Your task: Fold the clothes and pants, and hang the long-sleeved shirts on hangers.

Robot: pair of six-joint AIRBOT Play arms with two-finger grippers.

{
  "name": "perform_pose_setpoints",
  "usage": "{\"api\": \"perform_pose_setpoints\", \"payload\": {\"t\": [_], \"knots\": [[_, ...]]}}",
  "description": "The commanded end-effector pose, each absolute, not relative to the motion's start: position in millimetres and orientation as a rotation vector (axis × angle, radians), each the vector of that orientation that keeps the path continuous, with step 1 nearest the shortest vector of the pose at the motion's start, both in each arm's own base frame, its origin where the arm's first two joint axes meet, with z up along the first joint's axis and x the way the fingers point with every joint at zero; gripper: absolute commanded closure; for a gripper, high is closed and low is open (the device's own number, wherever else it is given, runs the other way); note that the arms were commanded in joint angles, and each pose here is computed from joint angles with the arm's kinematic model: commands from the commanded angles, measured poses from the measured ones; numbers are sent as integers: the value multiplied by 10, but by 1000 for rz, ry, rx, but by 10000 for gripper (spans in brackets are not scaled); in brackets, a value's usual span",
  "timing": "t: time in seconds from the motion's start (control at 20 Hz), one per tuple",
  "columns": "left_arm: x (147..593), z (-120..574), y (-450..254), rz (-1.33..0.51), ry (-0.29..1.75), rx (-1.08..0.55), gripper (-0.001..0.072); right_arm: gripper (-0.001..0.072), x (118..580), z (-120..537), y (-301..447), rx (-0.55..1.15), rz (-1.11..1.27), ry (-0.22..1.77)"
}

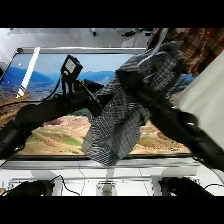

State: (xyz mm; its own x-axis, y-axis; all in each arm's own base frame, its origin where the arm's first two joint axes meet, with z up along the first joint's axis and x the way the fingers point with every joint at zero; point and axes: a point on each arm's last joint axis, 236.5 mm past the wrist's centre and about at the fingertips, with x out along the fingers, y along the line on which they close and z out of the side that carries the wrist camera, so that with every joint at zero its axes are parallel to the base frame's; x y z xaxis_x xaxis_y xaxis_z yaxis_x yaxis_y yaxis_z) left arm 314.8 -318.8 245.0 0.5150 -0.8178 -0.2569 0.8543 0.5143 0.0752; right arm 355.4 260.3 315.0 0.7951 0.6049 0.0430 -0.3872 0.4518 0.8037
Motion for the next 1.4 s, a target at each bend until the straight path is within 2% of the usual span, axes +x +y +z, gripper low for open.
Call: {"api": "perform_pose_setpoints", "payload": {"t": [0.0, 0.25, 0.45, 0.5, 0.65, 0.8, 1.1, 1.35], "knots": [[3072, 2834, -2962, -967, 105, 190, 149, 675, 3137, 3710, 2203, 767, 624, 209], [2871, 3499, -2399, -850, -61, 179, 170, 675, 2328, 4823, 1701, 872, 728, -8], [2740, 3738, -2180, -802, -127, 181, 170, 675, 1980, 5186, 1479, 920, 767, -85], [2738, 3748, -2165, -798, -129, 178, 194, 675, 1971, 5241, 1417, 904, 750, -112], [2748, 3725, -2178, -802, -121, 179, 199, 675, 2019, 5473, 958, 930, 601, -236], [2746, 3716, -2183, -805, -118, 180, 199, 675, 1979, 5646, 167, 963, 314, -366], [2745, 3716, -2184, -805, -118, 180, 200, 675, 1225, 5864, -1280, 905, -218, -625], [2743, 3716, -2186, -807, -109, 158, 199, 675, 710, 6132, -1713, 921, -256, -764]]}}
